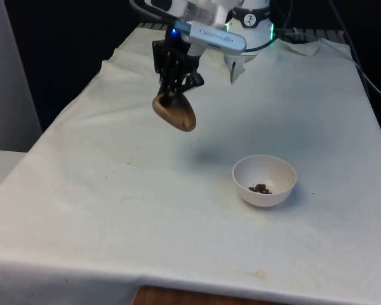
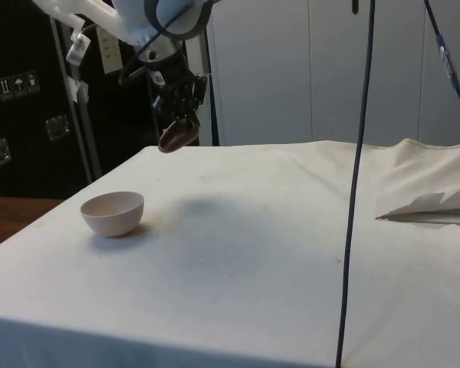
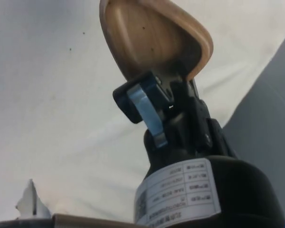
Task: Pour the coffee beans from the cup into the bowl.
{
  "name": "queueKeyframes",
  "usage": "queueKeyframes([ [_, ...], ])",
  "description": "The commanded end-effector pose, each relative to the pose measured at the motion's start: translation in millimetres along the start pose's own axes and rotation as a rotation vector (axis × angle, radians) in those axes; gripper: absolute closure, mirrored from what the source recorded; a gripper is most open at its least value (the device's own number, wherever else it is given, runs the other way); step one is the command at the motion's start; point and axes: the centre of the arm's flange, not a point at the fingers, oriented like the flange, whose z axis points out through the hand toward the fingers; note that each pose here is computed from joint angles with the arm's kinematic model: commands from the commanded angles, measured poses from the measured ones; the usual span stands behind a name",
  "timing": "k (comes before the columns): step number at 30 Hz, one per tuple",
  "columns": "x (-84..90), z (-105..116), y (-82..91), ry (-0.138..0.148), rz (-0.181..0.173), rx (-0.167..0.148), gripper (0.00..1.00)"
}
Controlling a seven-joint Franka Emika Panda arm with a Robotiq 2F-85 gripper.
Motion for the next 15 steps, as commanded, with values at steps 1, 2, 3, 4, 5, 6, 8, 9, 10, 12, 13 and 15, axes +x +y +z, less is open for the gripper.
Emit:
queueKeyframes([
  [1, 0.1, 1.8, 1.6, -0.007, -0.002, 0.026, 1.0],
  [2, 0.8, 3.3, 2.9, -0.013, -0.002, 0.037, 1.0],
  [3, 0.5, 4.6, 3.2, -0.016, -0.003, 0.042, 1.0],
  [4, 0.9, 5.6, 4.1, -0.019, -0.004, 0.047, 1.0],
  [5, 1.0, 5.6, 3.7, -0.018, -0.001, 0.025, 1.0],
  [6, 1.2, 6.8, 5.0, -0.023, -0.003, 0.051, 1.0],
  [8, 1.5, 8.7, 6.3, -0.03, -0.004, 0.062, 1.0],
  [9, 2.2, 9.4, 7.3, -0.033, -0.004, 0.068, 1.0],
  [10, 2.6, 10.8, 8.1, -0.036, -0.005, 0.071, 1.0],
  [12, 4.7, 17.1, 11.5, -0.047, -0.005, 0.088, 1.0],
  [13, 4.6, 15.1, 12.0, -0.047, -0.003, 0.067, 1.0],
  [15, 6.1, 23.3, 13.6, -0.049, -0.007, 0.096, 1.0],
])
